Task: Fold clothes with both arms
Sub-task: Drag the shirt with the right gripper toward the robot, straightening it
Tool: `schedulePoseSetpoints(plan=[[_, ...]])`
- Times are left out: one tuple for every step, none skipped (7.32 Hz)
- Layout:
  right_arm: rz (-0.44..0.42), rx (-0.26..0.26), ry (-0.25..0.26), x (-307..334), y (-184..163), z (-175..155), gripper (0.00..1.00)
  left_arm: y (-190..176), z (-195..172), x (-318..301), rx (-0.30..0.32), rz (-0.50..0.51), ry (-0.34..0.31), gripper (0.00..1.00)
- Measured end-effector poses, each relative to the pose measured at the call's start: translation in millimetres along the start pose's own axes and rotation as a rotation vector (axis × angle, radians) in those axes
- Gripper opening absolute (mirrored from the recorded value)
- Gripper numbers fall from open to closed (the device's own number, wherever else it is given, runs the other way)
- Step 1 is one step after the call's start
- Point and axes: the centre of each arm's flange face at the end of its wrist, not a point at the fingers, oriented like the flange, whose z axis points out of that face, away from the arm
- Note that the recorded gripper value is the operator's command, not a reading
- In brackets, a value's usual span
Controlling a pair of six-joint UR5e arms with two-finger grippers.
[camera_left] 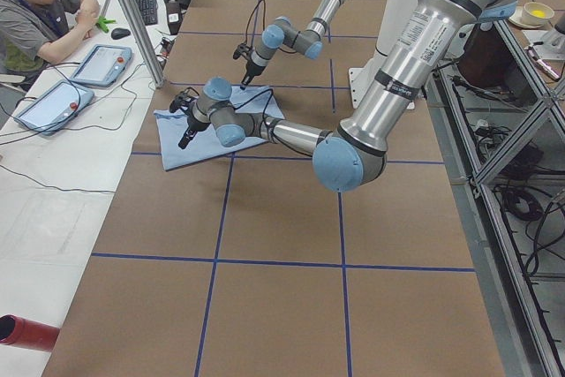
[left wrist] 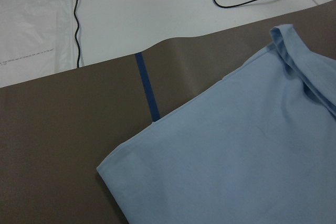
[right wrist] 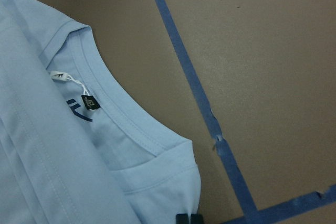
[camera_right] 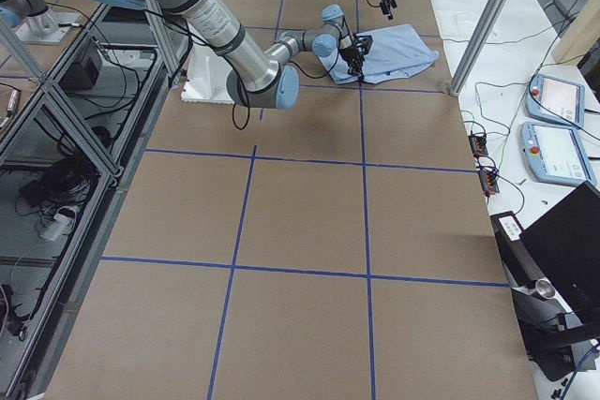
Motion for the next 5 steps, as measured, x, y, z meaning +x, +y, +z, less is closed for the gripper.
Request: schedulePoseSetpoints(plan=[[-0.002, -0.005, -0.008, 20.2, 2.8, -10.2, 0.0, -0.1, 0.0, 0.2, 0.0, 0.0, 0.0, 1.0], [-0.008, -0.014, -0.017, 44.3, 11.4, -22.8, 0.0, -0.3, -0.1, 0.5, 0.001, 0.0, 0.001, 1.0], [-0.022, -0.025, -0.028, 74.3, 28.4, -37.6, 0.0, -0.5, -0.4, 0.8, 0.001, 0.001, 0.001, 1.0], [-0.043, -0.03, -0.045, 109.1, 52.8, -54.6, 0.0, -0.6, -0.5, 1.0, 0.001, 0.001, 0.002, 1.0], [-0.069, -0.029, -0.065, 148.4, 78.6, -74.8, 0.0, -0.5, -0.5, 1.4, 0.002, 0.001, 0.003, 1.0]])
